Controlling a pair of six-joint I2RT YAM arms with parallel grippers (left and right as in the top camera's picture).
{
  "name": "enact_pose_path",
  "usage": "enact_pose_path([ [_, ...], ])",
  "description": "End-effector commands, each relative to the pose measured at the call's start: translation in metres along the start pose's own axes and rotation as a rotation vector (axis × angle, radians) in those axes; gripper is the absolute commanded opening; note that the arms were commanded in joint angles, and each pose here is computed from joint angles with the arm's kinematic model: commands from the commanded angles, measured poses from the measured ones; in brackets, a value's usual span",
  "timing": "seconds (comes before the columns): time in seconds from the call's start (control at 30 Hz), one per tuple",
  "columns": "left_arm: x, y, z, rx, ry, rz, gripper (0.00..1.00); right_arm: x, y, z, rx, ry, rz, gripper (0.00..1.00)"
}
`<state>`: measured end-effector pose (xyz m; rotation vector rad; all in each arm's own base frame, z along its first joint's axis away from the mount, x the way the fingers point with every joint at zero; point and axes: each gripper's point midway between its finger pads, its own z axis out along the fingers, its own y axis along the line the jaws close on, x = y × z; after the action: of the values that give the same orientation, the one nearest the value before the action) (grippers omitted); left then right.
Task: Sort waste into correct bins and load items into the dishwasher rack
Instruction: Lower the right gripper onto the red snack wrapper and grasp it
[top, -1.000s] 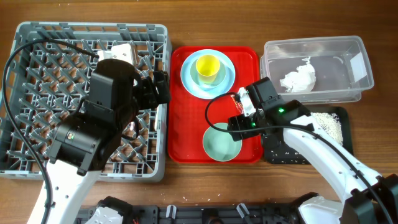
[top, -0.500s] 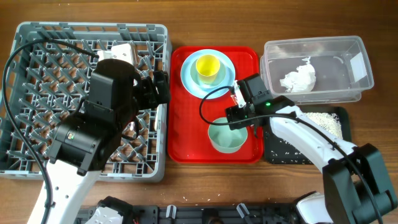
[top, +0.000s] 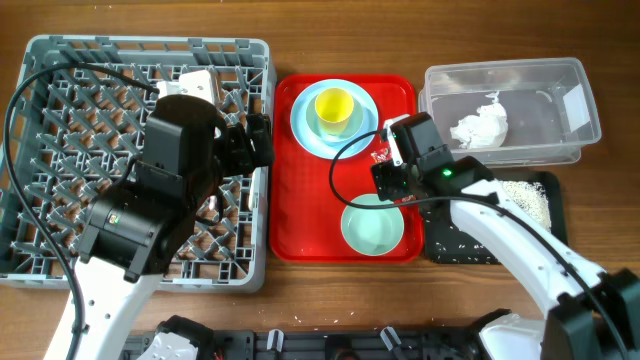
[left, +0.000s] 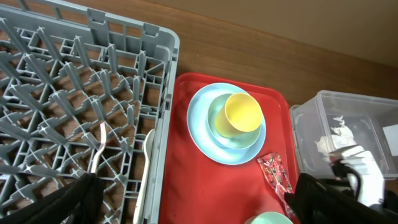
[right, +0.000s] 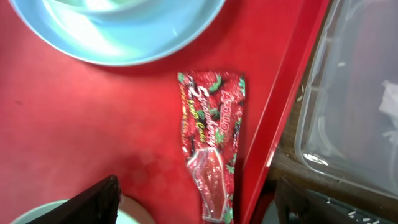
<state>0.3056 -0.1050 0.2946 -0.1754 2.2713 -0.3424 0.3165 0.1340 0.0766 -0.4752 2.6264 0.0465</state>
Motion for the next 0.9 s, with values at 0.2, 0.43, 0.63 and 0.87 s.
enact_pose_path([
  [0.2, -0.003, -0.001, -0.003, 0.007, -0.01, -0.01, 1.0, 0.039, -0.008, 0.064, 0.093, 0.2, 0.099, 0.8],
  [0.43, -0.003, -0.001, -0.003, 0.007, -0.01, -0.01, 1.0, 0.044, 0.0, 0.072, 0.053, 0.222, 0.104, 0.72],
  [0.63, -0.003, -0.001, -0.003, 0.007, -0.01, -0.01, 1.0, 0.041, 0.002, 0.071, 0.04, 0.212, 0.105, 0.57],
  [0.87, -0.003, -0.001, -0.003, 0.007, -0.01, -0.01, 1.0, -0.009, -0.006, 0.014, 0.056, 0.042, 0.111, 0.18],
])
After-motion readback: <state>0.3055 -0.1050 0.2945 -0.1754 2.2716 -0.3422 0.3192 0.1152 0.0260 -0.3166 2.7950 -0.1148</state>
